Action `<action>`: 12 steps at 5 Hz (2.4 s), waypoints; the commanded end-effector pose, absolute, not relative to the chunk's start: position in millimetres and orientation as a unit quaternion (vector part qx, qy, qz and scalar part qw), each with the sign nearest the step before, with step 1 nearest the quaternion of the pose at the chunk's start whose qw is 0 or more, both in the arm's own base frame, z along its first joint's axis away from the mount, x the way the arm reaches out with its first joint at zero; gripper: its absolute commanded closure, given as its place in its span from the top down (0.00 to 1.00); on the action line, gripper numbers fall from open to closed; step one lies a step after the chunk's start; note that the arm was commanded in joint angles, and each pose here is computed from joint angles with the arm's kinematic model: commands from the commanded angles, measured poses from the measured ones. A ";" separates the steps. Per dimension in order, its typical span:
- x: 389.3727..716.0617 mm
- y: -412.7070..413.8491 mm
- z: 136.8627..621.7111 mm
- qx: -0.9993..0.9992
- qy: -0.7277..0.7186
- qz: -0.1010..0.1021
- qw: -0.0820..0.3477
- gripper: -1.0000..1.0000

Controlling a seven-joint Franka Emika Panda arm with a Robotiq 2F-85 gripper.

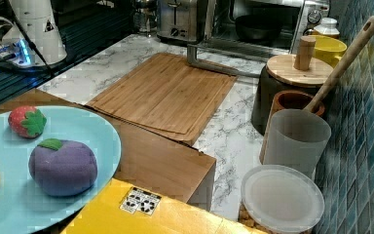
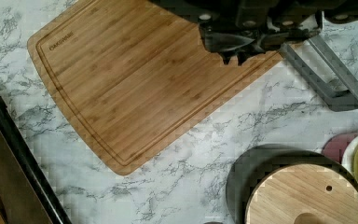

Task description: Close the oven.

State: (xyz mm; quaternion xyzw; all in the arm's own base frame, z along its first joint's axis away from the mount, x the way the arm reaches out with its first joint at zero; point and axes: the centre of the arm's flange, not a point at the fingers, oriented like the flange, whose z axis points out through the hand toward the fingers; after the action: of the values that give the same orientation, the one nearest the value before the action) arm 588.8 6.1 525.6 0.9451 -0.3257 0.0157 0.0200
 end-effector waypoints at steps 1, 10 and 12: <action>590.6 -7.5 503.0 0.961 -0.276 0.015 -0.005 0.00; 605.2 -22.2 302.9 0.936 0.046 0.050 -0.344 0.00; 609.5 10.2 280.5 0.936 0.056 0.039 -0.346 0.00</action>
State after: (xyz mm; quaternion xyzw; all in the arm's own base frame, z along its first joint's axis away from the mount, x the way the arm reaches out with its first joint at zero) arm 586.3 3.2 222.8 0.9395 0.0197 -0.0318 -0.3405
